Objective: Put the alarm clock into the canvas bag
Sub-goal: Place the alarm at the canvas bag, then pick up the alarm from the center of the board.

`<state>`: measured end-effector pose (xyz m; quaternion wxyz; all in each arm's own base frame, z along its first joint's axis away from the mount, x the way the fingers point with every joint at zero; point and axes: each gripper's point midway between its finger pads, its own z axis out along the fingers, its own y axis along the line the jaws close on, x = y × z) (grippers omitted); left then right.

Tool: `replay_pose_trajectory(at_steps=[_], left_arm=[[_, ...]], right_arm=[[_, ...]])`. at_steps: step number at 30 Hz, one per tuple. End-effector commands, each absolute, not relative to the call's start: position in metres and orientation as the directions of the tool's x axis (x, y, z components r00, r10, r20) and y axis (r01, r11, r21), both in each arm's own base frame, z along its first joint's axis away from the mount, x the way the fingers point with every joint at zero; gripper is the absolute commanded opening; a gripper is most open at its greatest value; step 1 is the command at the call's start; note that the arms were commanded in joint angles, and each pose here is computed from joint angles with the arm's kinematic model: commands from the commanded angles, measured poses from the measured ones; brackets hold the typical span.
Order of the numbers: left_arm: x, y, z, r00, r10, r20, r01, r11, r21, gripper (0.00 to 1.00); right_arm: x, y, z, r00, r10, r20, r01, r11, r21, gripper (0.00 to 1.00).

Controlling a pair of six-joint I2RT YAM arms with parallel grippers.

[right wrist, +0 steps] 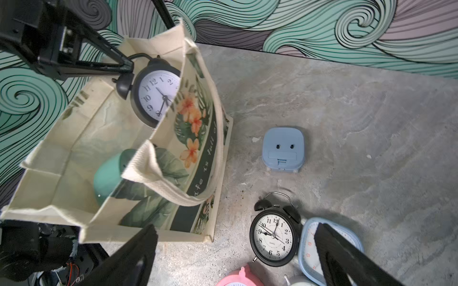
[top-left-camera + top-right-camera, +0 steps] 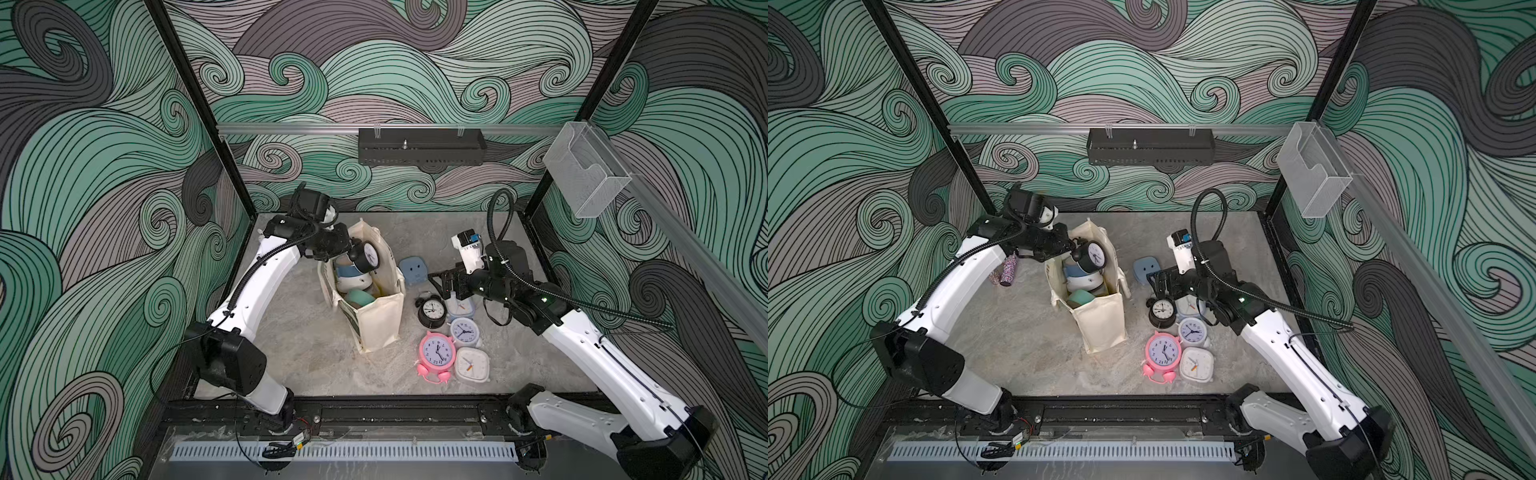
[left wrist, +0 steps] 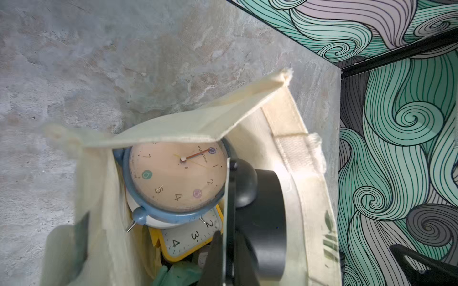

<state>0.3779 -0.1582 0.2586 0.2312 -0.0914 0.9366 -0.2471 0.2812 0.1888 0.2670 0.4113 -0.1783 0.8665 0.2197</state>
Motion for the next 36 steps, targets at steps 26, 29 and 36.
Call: replay_pose_trajectory(at_steps=[26, 29, 36], left_arm=[[0.372, -0.161, 0.284, -0.881, -0.218, -0.42, 0.029, 0.86, -0.509, 0.99], [0.368, -0.16, 0.3, -0.856, -0.207, -0.474, 0.074, 0.858, -0.508, 0.99], [0.348, -0.161, 0.33, -0.814, -0.152, -0.561, 0.166, 0.864, -0.475, 0.99]], right_arm=[[0.251, 0.075, 0.141, -0.884, 0.207, -0.419, 0.16, 0.977, 0.144, 1.0], [0.241, 0.072, 0.126, -0.893, 0.248, -0.376, 0.208, 0.967, 0.145, 1.0], [0.232, 0.08, 0.097, -0.921, 0.26, -0.291, 0.223, 0.963, 0.153, 1.0]])
